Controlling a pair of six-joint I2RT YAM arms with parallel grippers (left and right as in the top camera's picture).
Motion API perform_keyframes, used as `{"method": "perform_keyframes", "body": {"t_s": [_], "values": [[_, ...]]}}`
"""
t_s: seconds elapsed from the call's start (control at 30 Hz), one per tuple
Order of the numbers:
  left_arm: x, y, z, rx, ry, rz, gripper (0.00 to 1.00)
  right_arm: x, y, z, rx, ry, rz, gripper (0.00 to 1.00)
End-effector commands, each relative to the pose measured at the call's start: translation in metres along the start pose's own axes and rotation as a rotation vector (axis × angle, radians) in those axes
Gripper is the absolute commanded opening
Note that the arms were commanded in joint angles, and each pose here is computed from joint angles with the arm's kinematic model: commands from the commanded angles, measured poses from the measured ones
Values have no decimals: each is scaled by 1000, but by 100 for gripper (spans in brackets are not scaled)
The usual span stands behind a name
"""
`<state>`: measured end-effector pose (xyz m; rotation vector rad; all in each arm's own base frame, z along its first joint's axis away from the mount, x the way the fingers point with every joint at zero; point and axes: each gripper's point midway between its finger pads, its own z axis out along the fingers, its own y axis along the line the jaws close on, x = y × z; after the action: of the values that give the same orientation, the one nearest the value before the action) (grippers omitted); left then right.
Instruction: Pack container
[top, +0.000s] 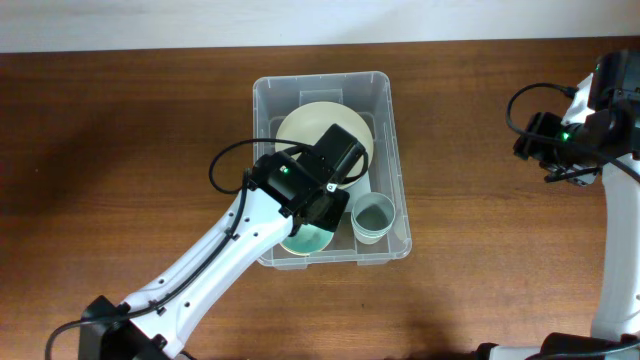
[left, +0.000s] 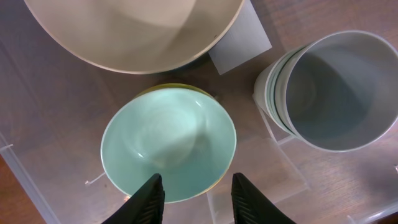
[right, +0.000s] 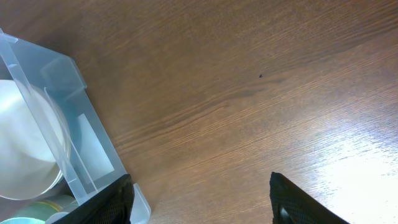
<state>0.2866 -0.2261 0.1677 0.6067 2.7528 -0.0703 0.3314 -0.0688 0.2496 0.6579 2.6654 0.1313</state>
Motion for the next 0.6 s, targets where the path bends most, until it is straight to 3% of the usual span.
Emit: {"method": "perform_keyframes", "body": {"t_s": [0.0, 0.17, 0.3, 0.4, 0.57], "values": [[-3, 4, -5, -19, -6, 6, 38, 1, 2, 3, -4, 11, -13, 66], [-13, 28, -24, -64, -44, -43, 42, 1, 2, 3, -4, 10, -13, 66], [-28, 86, -56, -177, -135, -174, 47, 0, 2, 3, -6, 5, -13, 66], [-38, 139, -77, -251, -224, -336, 60, -8, 9, 3, -21, -29, -51, 66], [-49, 227, -90, -320, -345, -562, 69, -30, 46, 3, -23, -163, -213, 77]]}}
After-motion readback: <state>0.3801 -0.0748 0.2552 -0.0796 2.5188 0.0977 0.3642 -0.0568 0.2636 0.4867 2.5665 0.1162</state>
